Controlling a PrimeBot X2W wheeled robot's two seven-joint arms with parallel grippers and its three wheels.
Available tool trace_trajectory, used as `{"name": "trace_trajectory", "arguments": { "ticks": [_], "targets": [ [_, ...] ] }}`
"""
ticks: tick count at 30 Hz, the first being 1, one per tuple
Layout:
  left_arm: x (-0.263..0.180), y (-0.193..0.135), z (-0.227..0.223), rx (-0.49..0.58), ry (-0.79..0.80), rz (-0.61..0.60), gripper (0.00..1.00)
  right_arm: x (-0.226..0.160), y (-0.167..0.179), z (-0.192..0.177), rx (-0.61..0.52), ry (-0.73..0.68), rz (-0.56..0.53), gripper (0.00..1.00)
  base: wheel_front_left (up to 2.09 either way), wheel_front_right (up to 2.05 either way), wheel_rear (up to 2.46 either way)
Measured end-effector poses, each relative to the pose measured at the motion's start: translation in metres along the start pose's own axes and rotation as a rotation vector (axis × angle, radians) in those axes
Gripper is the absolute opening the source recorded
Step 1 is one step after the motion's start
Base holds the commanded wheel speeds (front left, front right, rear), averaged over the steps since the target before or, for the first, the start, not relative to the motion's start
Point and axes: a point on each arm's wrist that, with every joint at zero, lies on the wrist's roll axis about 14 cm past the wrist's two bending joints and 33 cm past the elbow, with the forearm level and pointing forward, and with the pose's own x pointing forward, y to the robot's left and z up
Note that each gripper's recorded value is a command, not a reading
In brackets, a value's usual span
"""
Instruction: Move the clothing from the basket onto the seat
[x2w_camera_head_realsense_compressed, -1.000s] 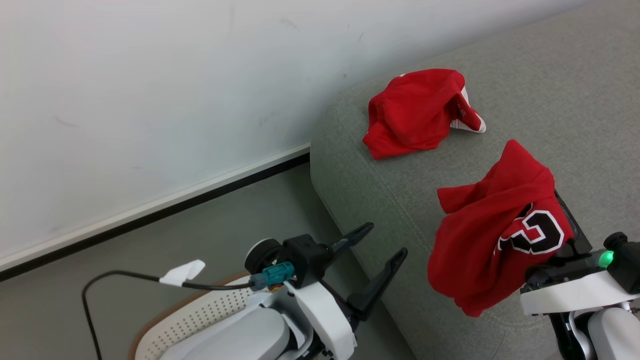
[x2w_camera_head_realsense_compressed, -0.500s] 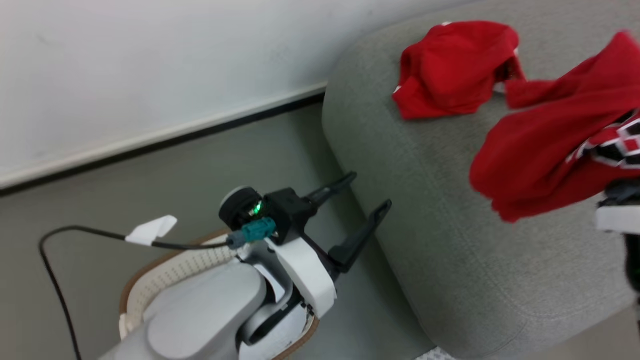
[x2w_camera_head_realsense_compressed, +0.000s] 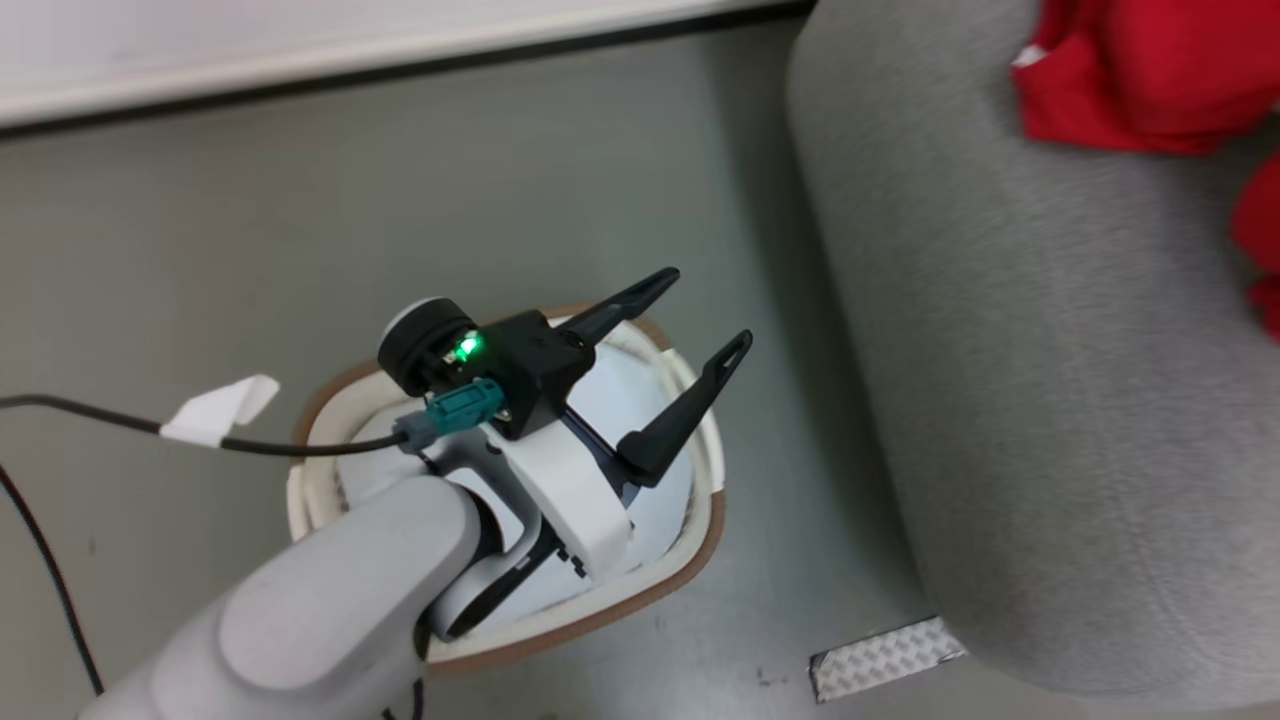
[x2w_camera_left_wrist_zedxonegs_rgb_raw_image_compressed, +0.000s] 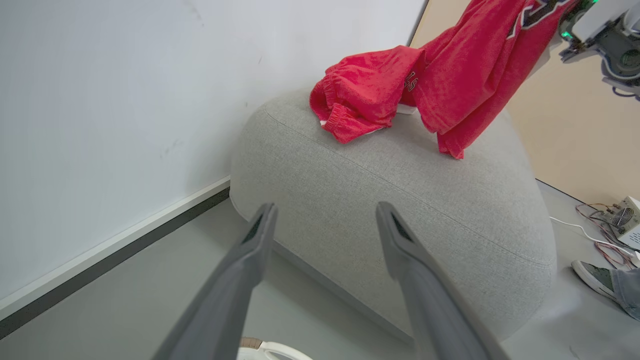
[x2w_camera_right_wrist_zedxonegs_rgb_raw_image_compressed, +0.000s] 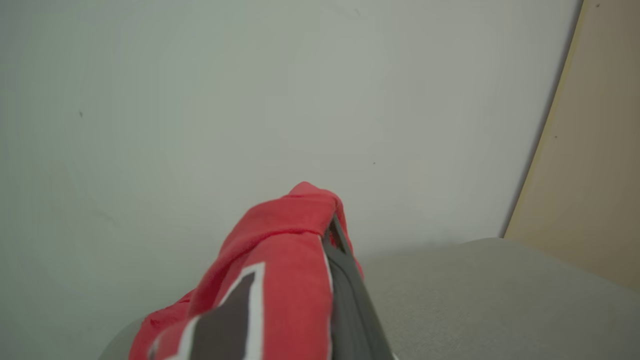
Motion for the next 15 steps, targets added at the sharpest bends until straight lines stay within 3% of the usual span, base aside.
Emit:
{"name": "trace_trajectory", "arguments": {
  "ticks": [6, 11, 13, 14, 15],
  "targets": [
    [-0.014, 0.028, -0.026, -0.037, 0.027, 0.066, 1.00, 0.017, -0.010, -0.070, -0.007, 0.186, -0.055, 0.00, 0.00, 0.00, 0.00],
    [-0.019, 0.043, -0.041, -0.059, 0.039, 0.096, 1.00, 0.008, 0.000, -0.146, -0.087, 0.449, -0.030, 0.00, 0.00, 0.00, 0.00],
    [-0.022, 0.047, -0.045, -0.059, 0.044, 0.105, 1.00, 0.000, 0.001, -0.172, -0.097, 0.559, -0.039, 0.13, 0.00, 0.00, 0.00],
    [-0.023, 0.049, -0.046, -0.061, 0.042, 0.111, 1.00, -0.003, 0.005, -0.183, -0.101, 0.604, -0.030, 0.29, 0.00, 0.00, 0.00],
    [-0.023, 0.050, -0.047, -0.062, 0.042, 0.117, 1.00, -0.005, 0.007, -0.190, -0.099, 0.634, -0.030, 0.29, 0.00, 0.00, 0.00]
  ]
}}
